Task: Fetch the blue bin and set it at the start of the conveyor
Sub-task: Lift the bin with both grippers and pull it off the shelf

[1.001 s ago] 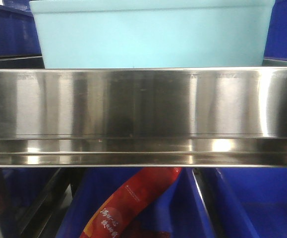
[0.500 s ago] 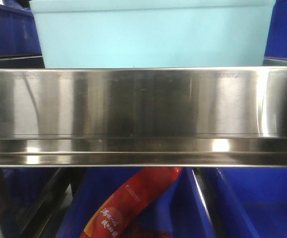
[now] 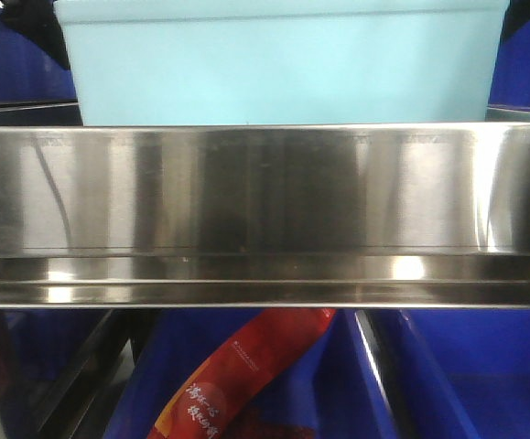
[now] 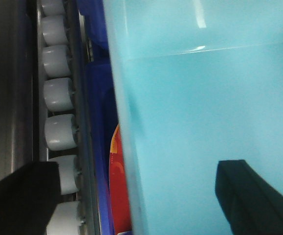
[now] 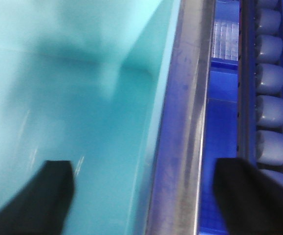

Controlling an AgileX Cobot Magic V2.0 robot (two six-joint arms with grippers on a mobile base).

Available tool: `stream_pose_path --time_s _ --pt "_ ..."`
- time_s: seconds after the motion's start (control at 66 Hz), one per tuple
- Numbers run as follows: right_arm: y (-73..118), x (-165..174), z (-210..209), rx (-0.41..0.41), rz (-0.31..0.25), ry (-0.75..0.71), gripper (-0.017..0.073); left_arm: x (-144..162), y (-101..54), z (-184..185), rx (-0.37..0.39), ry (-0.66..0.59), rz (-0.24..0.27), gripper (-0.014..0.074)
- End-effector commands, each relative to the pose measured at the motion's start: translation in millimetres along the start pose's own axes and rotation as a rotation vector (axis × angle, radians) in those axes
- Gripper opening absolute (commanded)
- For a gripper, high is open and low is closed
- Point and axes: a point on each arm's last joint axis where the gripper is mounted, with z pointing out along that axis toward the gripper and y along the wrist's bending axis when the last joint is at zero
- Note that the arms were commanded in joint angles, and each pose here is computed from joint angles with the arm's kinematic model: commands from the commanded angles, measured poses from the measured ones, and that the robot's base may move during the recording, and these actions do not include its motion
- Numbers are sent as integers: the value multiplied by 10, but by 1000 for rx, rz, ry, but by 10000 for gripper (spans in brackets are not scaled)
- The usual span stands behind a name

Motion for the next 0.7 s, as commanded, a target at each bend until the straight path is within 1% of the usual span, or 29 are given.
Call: stream_pose_path --time_s 0.0,0.03,0.045,0.061,0.091,0.136,0.167,0.182,0.197,0.212,0.243,0.364,0.424,0.531,0.682 --pt "10 -34 4 -8 6 -23 245 -26 1 -46 8 -18 -14 465" --pt "11 -32 8 -9 8 -20 185 -26 0 -46 9 -18 -15 417" --pt "11 -28 16 -9 8 -16 139 -26 -2 -46 11 -18 -16 388" --pt "11 -28 15 -9 8 -16 122 -26 -2 -46 11 -18 -16 357" --pt "10 -26 15 -9 8 -14 60 -26 -2 -46 11 -18 -16 289" --pt "10 -24 15 -9 8 -12 -50 -26 -2 -46 11 -18 -16 175" --pt "10 -22 15 -8 8 -9 -94 -26 -2 -46 11 -18 -16 92" --pt "10 -20 15 -8 8 -7 -125 -26 -2 -46 11 -18 -16 71" --pt "10 -20 15 -8 8 -7 -153 -26 -2 -46 11 -18 -16 7" --pt "10 -20 15 -8 8 -7 -167 -25 -4 -46 12 -17 -18 -37" --pt "10 -18 15 -8 8 -5 -160 -28 -6 -51 15 -17 -20 -113" --pt "10 -16 -14 -8 8 -5 -153 -52 -9 -82 18 -24 -20 -111" --pt "12 -16 -80 -9 7 -11 -153 -75 -6 -153 17 -26 -22 -111" --pt "17 -34 -284 -14 6 -55 -153 -135 -2 -357 24 -59 -27 -111" --pt "27 -45 -696 -24 4 -147 -153 -172 -27 -762 49 -132 -27 -111"
